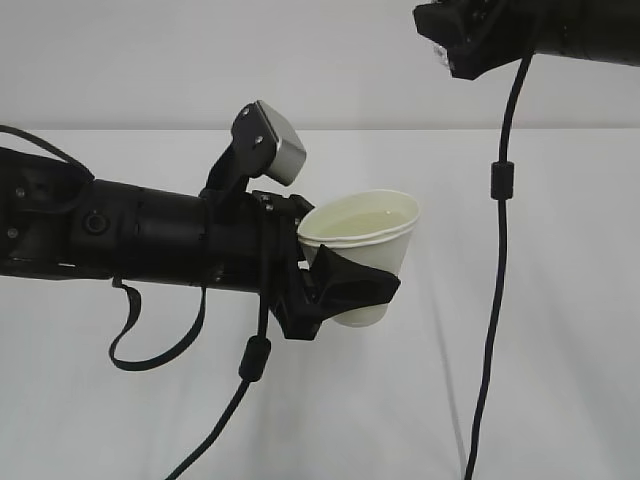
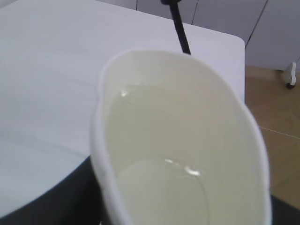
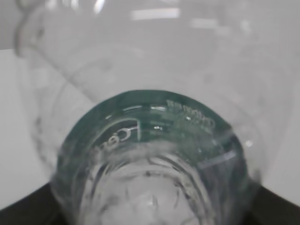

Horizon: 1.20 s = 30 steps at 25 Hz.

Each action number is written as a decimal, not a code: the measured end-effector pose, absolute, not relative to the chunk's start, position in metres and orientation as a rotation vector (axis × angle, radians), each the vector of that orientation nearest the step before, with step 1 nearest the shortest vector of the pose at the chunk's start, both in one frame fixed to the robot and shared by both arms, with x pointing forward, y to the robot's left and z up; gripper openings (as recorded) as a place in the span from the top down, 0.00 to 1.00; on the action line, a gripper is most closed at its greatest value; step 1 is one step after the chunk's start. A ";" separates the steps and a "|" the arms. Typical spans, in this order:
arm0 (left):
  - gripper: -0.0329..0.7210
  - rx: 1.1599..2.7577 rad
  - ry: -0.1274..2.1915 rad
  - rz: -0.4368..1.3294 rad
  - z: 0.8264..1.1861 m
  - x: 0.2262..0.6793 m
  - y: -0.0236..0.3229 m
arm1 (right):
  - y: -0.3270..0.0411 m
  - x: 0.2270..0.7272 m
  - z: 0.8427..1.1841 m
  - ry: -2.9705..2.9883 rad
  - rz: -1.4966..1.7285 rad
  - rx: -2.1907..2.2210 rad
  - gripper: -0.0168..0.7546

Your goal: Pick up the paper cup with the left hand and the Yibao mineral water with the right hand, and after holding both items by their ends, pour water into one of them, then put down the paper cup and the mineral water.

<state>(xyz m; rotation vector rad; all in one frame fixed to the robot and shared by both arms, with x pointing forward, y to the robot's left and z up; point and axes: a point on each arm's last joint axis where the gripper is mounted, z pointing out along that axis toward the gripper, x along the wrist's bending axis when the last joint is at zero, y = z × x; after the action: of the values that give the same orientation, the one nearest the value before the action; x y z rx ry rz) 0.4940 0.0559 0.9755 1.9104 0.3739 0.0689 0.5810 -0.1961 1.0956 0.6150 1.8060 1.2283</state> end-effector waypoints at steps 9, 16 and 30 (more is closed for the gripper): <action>0.40 1.910 0.374 0.069 0.976 0.494 0.056 | -0.207 0.586 1.094 1.775 1.221 0.702 0.38; 0.40 1.910 0.373 0.068 0.976 0.494 0.056 | -0.212 0.595 1.080 1.792 1.204 0.762 0.38; 0.40 1.900 0.364 0.058 0.976 0.493 0.055 | -0.237 0.604 1.075 1.721 1.204 0.897 0.38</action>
<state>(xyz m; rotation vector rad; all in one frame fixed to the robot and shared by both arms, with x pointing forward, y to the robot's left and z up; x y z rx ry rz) 0.4931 0.0553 0.9765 1.9002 0.3638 0.0578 0.6045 -0.2370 1.0748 0.8965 1.7212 1.2042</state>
